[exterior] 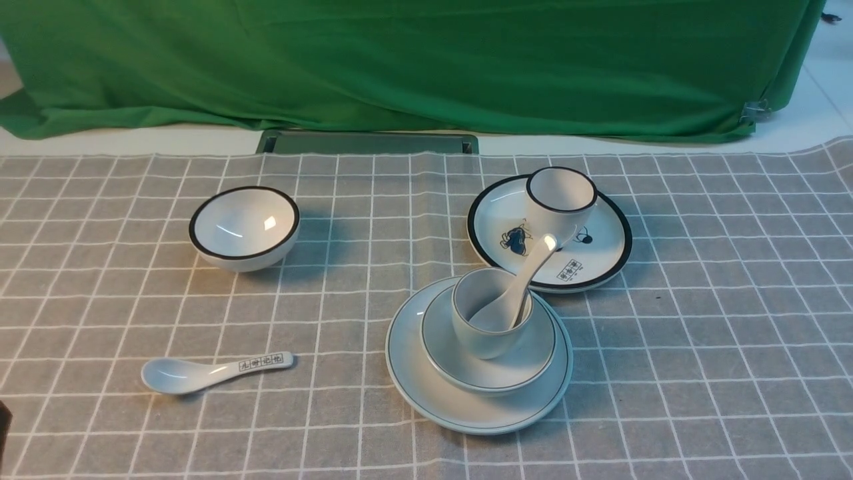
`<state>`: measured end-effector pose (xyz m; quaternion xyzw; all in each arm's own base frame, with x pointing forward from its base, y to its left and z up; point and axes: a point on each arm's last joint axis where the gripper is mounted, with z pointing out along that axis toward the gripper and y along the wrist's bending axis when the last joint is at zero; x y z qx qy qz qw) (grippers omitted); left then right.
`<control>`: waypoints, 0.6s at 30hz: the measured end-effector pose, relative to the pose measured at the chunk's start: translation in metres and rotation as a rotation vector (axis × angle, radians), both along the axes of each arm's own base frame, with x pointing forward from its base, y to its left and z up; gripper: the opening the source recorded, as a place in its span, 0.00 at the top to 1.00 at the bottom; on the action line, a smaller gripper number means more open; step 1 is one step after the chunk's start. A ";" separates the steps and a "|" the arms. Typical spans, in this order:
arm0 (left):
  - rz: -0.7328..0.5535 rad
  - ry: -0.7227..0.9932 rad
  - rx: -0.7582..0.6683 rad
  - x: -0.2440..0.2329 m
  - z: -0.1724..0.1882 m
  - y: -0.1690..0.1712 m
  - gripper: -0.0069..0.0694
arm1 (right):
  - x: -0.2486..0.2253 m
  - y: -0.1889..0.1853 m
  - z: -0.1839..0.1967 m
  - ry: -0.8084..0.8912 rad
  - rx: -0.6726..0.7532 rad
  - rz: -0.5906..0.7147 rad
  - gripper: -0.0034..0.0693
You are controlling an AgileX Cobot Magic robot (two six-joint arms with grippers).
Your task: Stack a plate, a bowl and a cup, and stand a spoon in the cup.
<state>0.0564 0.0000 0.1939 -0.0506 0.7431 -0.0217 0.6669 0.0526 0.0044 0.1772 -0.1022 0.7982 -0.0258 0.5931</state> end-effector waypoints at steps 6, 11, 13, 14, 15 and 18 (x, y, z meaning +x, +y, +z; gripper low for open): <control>-0.022 0.069 0.003 -0.001 -0.006 -0.002 0.89 | 0.000 0.000 0.000 0.000 0.000 -0.001 0.78; -0.022 0.069 0.006 -0.001 -0.006 -0.002 0.89 | 0.000 0.000 0.000 0.000 0.000 -0.001 0.77; -0.022 0.069 0.007 -0.001 -0.006 -0.002 0.89 | 0.000 0.000 0.000 0.000 0.000 -0.001 0.76; -0.022 0.069 0.007 -0.001 -0.006 -0.002 0.89 | 0.000 0.000 0.000 0.000 0.000 -0.001 0.76; -0.022 0.069 0.007 -0.001 -0.006 -0.002 0.89 | 0.000 0.000 0.000 0.000 0.000 -0.001 0.76; -0.022 0.069 0.007 -0.001 -0.006 -0.002 0.89 | 0.000 0.000 0.000 0.000 0.000 -0.001 0.76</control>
